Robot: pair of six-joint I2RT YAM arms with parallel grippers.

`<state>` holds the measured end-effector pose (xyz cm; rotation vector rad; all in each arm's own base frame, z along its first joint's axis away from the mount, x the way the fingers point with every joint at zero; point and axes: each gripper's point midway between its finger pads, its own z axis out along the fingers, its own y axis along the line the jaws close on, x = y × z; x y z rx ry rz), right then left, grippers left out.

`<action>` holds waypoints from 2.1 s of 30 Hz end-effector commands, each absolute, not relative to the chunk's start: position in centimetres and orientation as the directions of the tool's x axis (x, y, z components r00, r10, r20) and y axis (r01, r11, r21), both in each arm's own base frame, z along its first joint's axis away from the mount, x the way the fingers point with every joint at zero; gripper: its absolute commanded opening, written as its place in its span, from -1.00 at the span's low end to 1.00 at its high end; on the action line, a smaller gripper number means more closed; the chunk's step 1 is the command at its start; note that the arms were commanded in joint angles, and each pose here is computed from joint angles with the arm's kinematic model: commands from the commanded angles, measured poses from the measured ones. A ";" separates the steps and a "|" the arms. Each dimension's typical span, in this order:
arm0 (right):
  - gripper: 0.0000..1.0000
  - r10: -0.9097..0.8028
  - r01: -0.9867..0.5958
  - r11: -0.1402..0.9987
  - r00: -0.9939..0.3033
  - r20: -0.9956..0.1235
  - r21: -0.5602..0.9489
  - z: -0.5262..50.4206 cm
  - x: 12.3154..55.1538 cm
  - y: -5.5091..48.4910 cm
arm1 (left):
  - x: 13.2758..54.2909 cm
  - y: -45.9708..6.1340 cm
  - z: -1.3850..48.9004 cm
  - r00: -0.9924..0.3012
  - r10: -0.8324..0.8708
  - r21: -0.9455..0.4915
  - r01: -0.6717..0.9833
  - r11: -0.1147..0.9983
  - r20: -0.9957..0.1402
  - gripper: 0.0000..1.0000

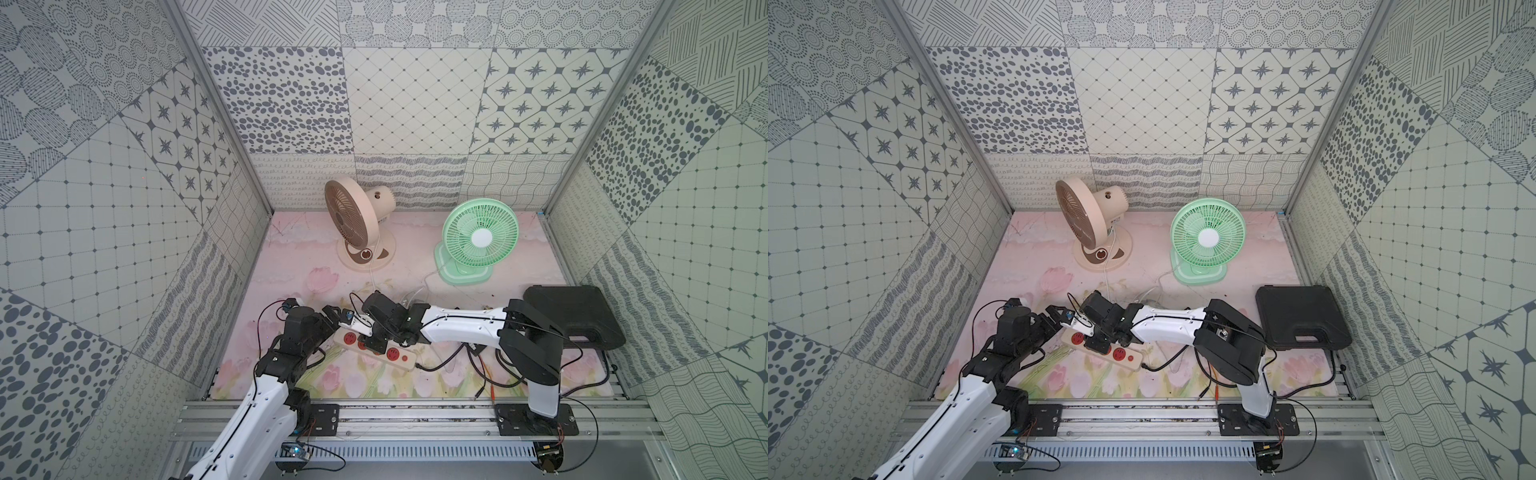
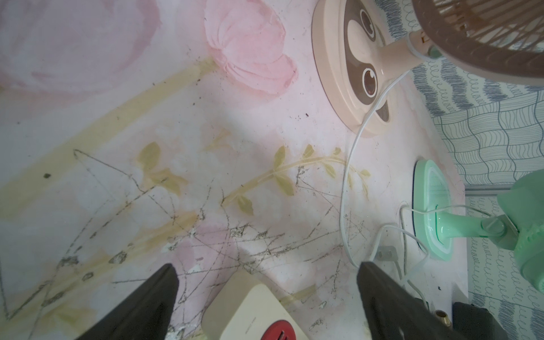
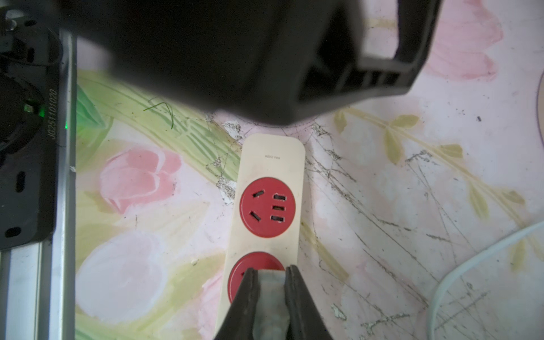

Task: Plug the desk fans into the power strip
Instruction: Insert the plug into the socket.

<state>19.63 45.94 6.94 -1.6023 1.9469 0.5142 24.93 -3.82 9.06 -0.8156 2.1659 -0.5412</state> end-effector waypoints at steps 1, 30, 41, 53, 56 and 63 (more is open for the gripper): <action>-1.00 -0.881 -0.978 0.209 -0.181 -0.437 -0.016 0.0 17.8 41.1 | 25.7 -4.7 10.2 -0.521 -0.686 -0.631 -0.317 0.708 -0.508 0.99; -1.00 -0.971 -0.998 0.062 -0.057 -0.234 -0.014 -4.3 15.5 36.1 | 25.6 -4.7 10.1 -0.522 -0.686 -0.630 -0.318 0.708 -0.507 0.99; -1.00 -0.983 -0.998 0.042 -0.035 -0.179 -0.039 -5.2 14.7 35.1 | 25.5 -4.2 9.3 -0.521 -0.704 -0.617 -0.369 0.695 -0.482 0.99; -1.00 -0.987 -0.996 0.058 -0.047 -0.153 -0.071 -5.1 14.2 34.6 | 25.1 -3.2 8.8 -0.503 -0.738 -0.620 -0.419 0.664 -0.450 0.99; -1.00 -0.990 -0.997 0.056 -0.048 -0.131 -0.062 -5.3 13.3 34.4 | 25.0 -3.1 9.0 -0.494 -0.738 -0.621 -0.415 0.665 -0.460 0.99; -1.00 -0.972 -0.983 0.178 -0.183 -0.145 0.045 -6.1 13.5 34.0 | 25.0 -3.2 9.4 -0.490 -0.736 -0.629 -0.401 0.666 -0.467 0.99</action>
